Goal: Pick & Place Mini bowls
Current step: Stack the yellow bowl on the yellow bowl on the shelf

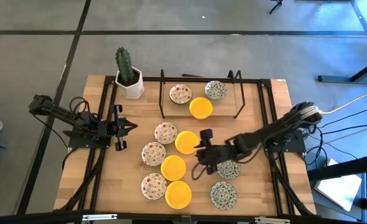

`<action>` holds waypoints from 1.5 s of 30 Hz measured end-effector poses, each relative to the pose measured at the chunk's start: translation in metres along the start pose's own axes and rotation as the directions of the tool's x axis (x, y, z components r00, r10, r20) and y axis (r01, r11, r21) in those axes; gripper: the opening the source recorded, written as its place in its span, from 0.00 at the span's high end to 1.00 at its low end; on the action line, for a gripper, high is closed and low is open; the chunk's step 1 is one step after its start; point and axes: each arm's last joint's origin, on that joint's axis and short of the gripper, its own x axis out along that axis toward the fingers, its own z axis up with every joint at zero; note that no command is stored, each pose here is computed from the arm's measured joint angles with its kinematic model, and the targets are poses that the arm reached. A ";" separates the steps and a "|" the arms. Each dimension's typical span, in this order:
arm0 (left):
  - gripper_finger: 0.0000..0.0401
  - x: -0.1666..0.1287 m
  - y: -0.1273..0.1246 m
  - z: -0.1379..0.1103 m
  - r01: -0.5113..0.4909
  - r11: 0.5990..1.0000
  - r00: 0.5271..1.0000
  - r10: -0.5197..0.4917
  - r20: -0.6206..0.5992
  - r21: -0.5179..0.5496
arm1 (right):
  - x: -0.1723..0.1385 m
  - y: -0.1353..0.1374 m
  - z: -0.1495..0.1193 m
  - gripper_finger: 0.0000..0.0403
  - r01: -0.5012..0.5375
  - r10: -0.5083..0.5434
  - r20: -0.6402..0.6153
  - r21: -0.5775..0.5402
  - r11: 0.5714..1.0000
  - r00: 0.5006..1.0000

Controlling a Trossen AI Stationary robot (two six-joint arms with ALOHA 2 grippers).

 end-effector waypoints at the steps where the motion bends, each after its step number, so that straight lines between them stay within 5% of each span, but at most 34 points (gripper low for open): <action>1: 0.98 0.000 0.000 0.000 0.000 1.000 1.000 0.000 0.000 0.000 | 0.007 0.001 -0.001 0.58 0.003 -0.003 -0.012 -0.013 1.000 1.000; 5: 0.98 0.000 0.000 0.000 0.000 1.000 1.000 0.000 0.000 0.000 | 0.031 0.001 -0.003 0.58 0.005 -0.005 -0.016 -0.030 1.000 1.000; 16: 0.98 0.000 0.000 0.000 0.000 1.000 1.000 0.000 0.000 0.000 | 0.070 -0.019 -0.004 0.58 -0.227 0.227 -0.122 0.018 0.974 0.966; 27: 0.99 0.000 0.000 0.000 0.000 1.000 1.000 0.000 0.000 -0.001 | 0.095 -0.018 -0.010 0.58 -0.163 0.156 -0.240 -0.008 0.987 0.958; 38: 0.99 0.000 0.000 0.000 0.000 1.000 1.000 0.000 0.000 0.000 | 0.096 -0.028 -0.019 0.58 -0.189 0.202 -0.311 0.072 0.979 0.929; 45: 0.99 0.000 0.000 0.000 0.000 1.000 1.000 0.000 0.000 0.000 | 0.098 -0.025 -0.021 0.68 -0.232 0.246 -0.310 0.082 0.969 0.918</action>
